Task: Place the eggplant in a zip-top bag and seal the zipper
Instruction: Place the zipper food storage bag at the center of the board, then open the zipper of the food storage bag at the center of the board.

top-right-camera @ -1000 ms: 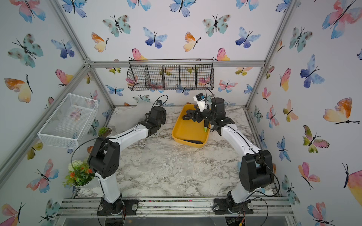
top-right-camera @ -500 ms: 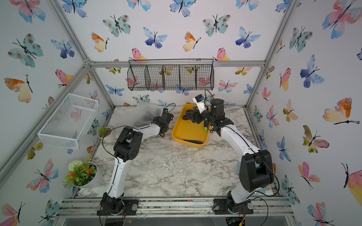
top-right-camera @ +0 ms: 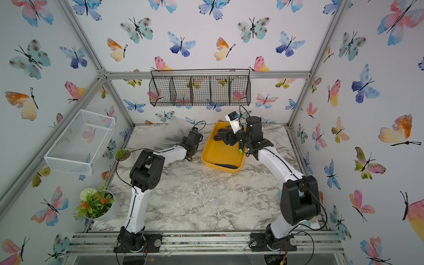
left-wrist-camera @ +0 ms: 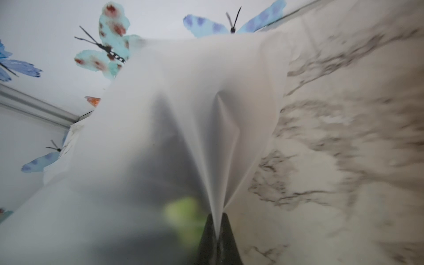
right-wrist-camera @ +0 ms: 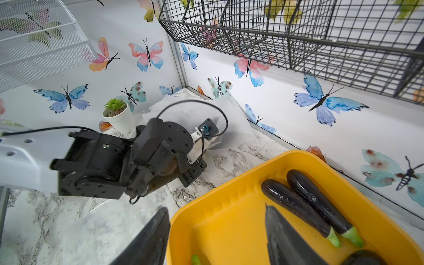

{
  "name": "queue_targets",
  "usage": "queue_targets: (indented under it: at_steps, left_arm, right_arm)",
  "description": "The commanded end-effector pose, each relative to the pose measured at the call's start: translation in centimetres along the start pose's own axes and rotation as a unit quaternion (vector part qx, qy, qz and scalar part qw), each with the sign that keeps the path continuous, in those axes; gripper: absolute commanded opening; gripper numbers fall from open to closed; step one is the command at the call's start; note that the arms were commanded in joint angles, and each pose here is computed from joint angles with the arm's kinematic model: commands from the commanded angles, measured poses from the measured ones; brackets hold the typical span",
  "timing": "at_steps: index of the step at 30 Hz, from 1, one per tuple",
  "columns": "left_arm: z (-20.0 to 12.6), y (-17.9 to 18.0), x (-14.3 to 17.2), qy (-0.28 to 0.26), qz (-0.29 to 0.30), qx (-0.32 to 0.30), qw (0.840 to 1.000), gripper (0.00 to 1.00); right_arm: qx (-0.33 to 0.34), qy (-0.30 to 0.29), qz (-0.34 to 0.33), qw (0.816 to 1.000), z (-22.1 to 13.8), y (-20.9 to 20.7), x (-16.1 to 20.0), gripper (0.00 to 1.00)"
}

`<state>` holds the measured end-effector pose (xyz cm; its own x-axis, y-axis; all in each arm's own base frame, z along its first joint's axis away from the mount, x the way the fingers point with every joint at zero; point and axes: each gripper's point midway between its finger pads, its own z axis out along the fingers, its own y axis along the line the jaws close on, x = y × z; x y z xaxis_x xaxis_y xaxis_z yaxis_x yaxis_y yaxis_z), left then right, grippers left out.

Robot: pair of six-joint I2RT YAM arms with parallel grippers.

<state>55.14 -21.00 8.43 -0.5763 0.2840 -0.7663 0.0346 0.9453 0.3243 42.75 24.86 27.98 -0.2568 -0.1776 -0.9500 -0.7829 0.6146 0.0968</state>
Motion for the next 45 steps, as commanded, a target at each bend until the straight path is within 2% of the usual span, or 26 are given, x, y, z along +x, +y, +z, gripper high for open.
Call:
queue_targets:
  at_steps: [1,5,7,8,10,12,14,15,18,20,22,25,27,31,33,37,40,42,45]
  left_arm:
    - [-4.0,-2.4,-6.3,-0.055,-0.105,0.104,0.988,0.03]
    - [-4.1,-4.9,-6.9,-0.044,-0.140,0.149,0.978,0.07]
    - [-3.5,-6.8,-6.0,-0.021,-0.142,0.182,0.973,0.09]
    - [-3.4,-7.3,-5.7,-0.016,-0.143,0.187,0.972,0.13]
    - [-3.2,-7.9,-4.9,-0.006,-0.147,0.193,0.970,0.36]
    - [-3.5,-8.0,-4.7,-0.003,-0.147,0.202,0.968,0.43]
    - [-4.7,-7.4,-5.6,-0.012,-0.153,0.208,0.966,0.53]
    - [-5.9,-6.6,-6.6,-0.023,-0.157,0.212,0.964,0.54]
    - [-10.1,-3.5,-9.2,-0.060,-0.169,0.207,0.962,0.56]
    - [-12.8,-1.6,-9.1,-0.065,-0.165,0.200,0.964,0.57]
    - [-14.8,-0.4,-6.0,-0.025,-0.170,0.186,0.968,0.58]
    - [-17.5,0.1,0.1,0.020,-0.176,0.179,0.968,0.64]
    - [-19.0,0.3,3.5,0.041,-0.190,0.195,0.961,0.66]
    - [-21.2,-1.2,11.6,0.129,-0.200,0.255,0.937,0.63]
    - [-21.4,-1.3,15.3,0.164,-0.205,0.243,0.934,0.62]
    - [-21.5,-0.1,18.0,0.160,-0.229,0.221,0.935,0.64]
    - [-21.3,0.9,19.9,0.185,-0.225,0.192,0.937,0.63]
    - [-20.9,2.9,20.6,0.189,-0.235,0.155,0.941,0.65]
    - [-19.7,6.4,20.4,0.181,-0.275,0.123,0.936,0.66]
  right_arm:
    - [0.011,0.003,-0.005,1.000,-0.3,0.0,0.2,0.67]
    - [0.007,0.006,-0.002,1.000,-0.5,0.3,0.4,0.67]
    - [0.011,0.008,-0.005,1.000,-0.7,0.2,0.4,0.67]
    - [0.014,0.011,-0.007,1.000,-0.8,0.2,0.4,0.67]
    - [0.018,0.012,-0.011,1.000,-1.0,0.2,0.4,0.67]
    - [0.017,0.013,-0.012,1.000,-1.2,0.3,0.4,0.67]
    - [0.016,0.016,-0.007,1.000,-1.1,0.3,0.5,0.67]
    - [0.025,0.019,0.001,0.999,-1.1,0.0,0.7,0.67]
    - [0.081,0.051,0.048,0.994,-1.0,-2.0,2.3,0.67]
    - [0.099,0.078,0.089,0.988,-1.2,-2.4,4.2,0.66]
    - [0.128,0.106,0.127,0.978,-1.9,-2.8,6.6,0.65]
    - [0.153,0.136,0.170,0.964,-3.0,-2.7,9.8,0.63]
    - [0.136,0.160,0.186,0.960,-3.5,-1.2,11.3,0.60]
    - [0.109,0.190,0.196,0.956,-4.1,3.2,13.9,0.59]
    - [0.095,0.205,0.206,0.952,-4.2,4.9,15.3,0.59]
    - [0.093,0.222,0.241,0.940,-4.7,6.3,17.8,0.59]
    - [0.082,0.224,0.254,0.937,-5.1,7.4,18.7,0.58]
    - [0.074,0.227,0.242,0.941,-5.1,8.4,18.7,0.58]
    - [0.053,0.237,0.226,0.943,-4.3,9.8,18.5,0.58]
